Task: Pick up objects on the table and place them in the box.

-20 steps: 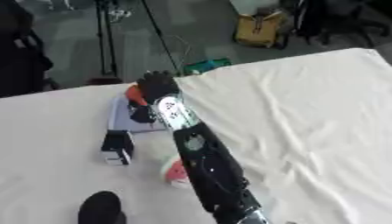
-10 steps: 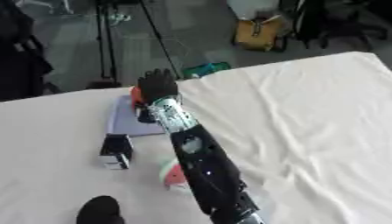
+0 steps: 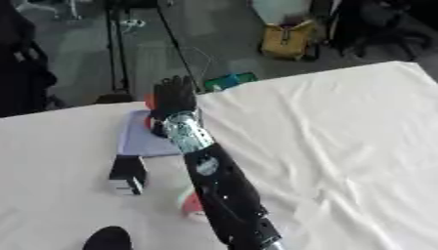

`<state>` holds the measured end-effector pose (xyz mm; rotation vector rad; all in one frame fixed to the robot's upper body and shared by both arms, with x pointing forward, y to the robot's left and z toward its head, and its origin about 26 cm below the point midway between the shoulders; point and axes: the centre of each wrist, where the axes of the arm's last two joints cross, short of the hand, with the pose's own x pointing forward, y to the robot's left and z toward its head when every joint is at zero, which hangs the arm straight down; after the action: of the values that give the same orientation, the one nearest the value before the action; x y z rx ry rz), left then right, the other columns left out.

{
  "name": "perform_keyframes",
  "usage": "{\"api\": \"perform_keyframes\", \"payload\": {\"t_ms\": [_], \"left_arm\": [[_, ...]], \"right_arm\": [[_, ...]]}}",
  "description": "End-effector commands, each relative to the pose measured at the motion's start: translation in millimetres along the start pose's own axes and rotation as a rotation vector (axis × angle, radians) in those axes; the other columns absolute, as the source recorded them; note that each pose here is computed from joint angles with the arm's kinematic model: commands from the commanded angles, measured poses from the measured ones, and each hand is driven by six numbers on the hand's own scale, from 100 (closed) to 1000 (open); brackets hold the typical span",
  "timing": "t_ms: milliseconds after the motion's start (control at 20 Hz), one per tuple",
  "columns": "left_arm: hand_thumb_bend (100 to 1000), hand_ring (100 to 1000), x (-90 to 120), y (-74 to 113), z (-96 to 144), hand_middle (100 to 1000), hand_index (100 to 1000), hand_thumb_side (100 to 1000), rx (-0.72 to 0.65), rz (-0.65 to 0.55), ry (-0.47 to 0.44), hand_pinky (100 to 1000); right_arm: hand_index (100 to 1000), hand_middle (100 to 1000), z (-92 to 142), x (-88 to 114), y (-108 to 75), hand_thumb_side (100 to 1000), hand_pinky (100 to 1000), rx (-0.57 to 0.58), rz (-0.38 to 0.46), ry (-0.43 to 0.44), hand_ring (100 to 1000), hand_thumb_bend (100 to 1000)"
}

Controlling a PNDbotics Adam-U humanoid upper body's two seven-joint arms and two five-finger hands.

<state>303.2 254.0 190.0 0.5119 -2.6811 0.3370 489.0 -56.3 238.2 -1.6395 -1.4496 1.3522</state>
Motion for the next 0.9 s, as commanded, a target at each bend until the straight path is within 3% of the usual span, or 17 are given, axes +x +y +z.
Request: {"api": "perform_keyframes", "payload": {"t_ms": [50,150,400,500,650,900], "left_arm": [[100,668,4,-0.1,-5,754,663,843,-0.004,0.009,-0.021,669],[100,668,4,-0.1,-5,754,662,843,-0.004,0.009,-0.02,669],[100,668,4,-0.3,-5,753,662,843,-0.006,0.01,-0.021,669],[100,668,4,-0.5,-5,754,662,844,-0.008,0.01,-0.022,669],[100,669,4,-0.2,-5,754,662,843,-0.008,0.01,-0.02,670],[100,669,4,-0.4,-5,755,662,842,-0.009,0.011,-0.02,670]], "right_arm": [[887,768,-2,5,-10.1,729,891,-0.011,0.001,-0.022,904,100],[898,783,-2,7,-9.3,802,892,0.009,0.004,-0.046,919,100],[904,803,-3,9,-11.2,823,893,0.061,0.02,-0.095,930,100],[958,865,-3,6,-11.1,900,901,0.078,0.03,-0.1,947,158],[1000,932,-4,0,-10.0,977,919,0.086,0.032,-0.092,979,209],[1000,970,-5,-7,-7.6,988,927,0.073,0.029,-0.04,995,210]]}}
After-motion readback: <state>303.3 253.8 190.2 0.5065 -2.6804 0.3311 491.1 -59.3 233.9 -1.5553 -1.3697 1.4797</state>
